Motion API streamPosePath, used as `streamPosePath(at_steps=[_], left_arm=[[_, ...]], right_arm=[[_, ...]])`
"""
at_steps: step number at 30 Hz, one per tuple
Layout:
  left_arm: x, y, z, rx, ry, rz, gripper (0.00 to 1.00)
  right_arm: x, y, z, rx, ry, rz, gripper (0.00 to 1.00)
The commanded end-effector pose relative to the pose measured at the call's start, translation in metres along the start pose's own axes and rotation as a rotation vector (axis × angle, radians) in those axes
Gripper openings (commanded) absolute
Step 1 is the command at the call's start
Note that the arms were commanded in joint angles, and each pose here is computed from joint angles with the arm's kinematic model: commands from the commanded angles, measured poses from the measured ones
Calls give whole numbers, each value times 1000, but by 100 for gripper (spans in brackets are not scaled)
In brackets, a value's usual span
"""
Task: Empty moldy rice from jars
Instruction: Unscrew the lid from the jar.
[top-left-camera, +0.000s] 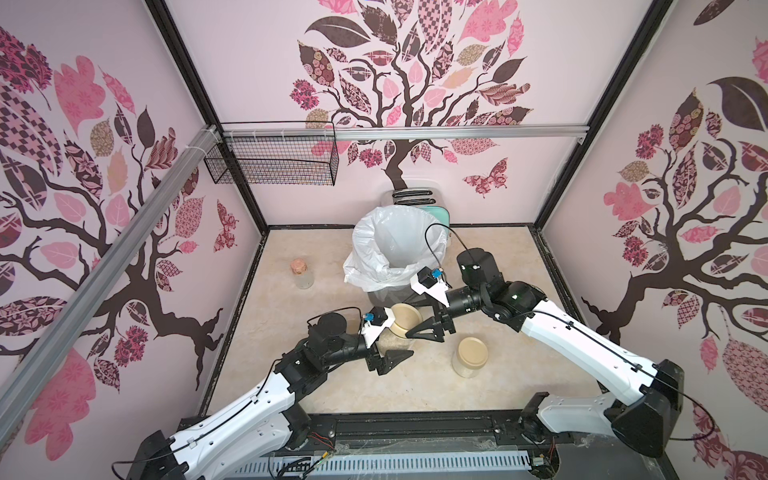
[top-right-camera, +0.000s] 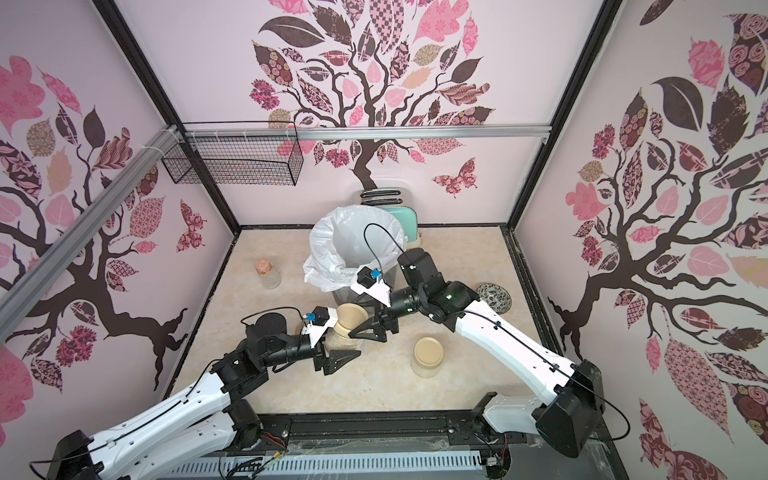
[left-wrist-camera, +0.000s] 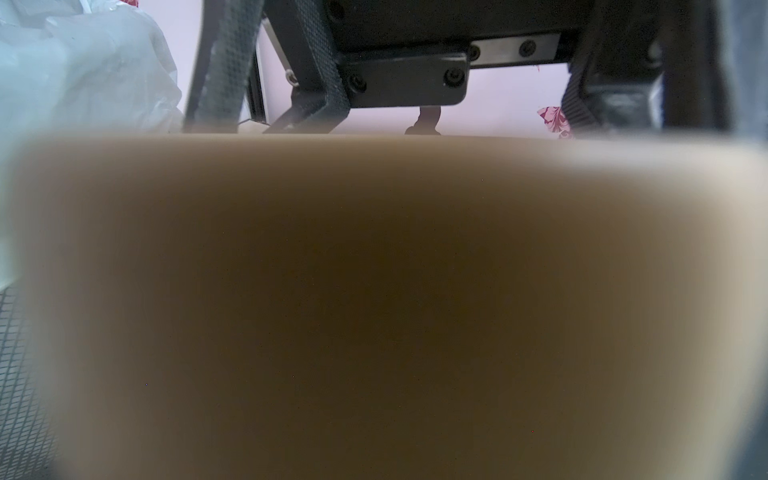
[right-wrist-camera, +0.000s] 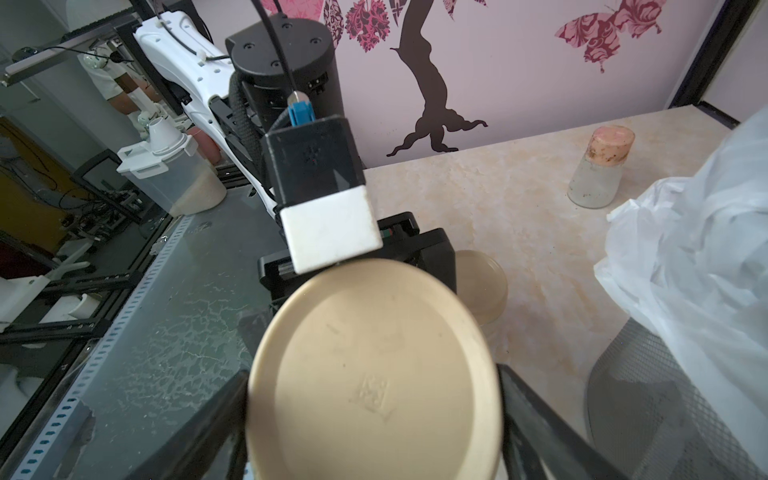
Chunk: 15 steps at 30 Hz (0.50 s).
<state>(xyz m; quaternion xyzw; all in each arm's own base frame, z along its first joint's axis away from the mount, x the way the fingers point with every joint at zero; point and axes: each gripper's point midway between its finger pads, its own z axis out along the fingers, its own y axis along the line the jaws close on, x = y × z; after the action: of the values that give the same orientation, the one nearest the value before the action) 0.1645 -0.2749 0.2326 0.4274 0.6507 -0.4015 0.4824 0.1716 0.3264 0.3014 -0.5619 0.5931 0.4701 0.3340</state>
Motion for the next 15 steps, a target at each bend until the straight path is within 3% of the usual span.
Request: streamPosePath(at_steps=[1, 15], left_arm=[[-53, 2, -8, -25, -168, 50, 50], [-51, 3, -11, -28, -171, 46, 50]], right_arm=[[5, 29, 5, -142, 14, -46, 64], [-18, 25, -15, -85, -52, -105, 63]])
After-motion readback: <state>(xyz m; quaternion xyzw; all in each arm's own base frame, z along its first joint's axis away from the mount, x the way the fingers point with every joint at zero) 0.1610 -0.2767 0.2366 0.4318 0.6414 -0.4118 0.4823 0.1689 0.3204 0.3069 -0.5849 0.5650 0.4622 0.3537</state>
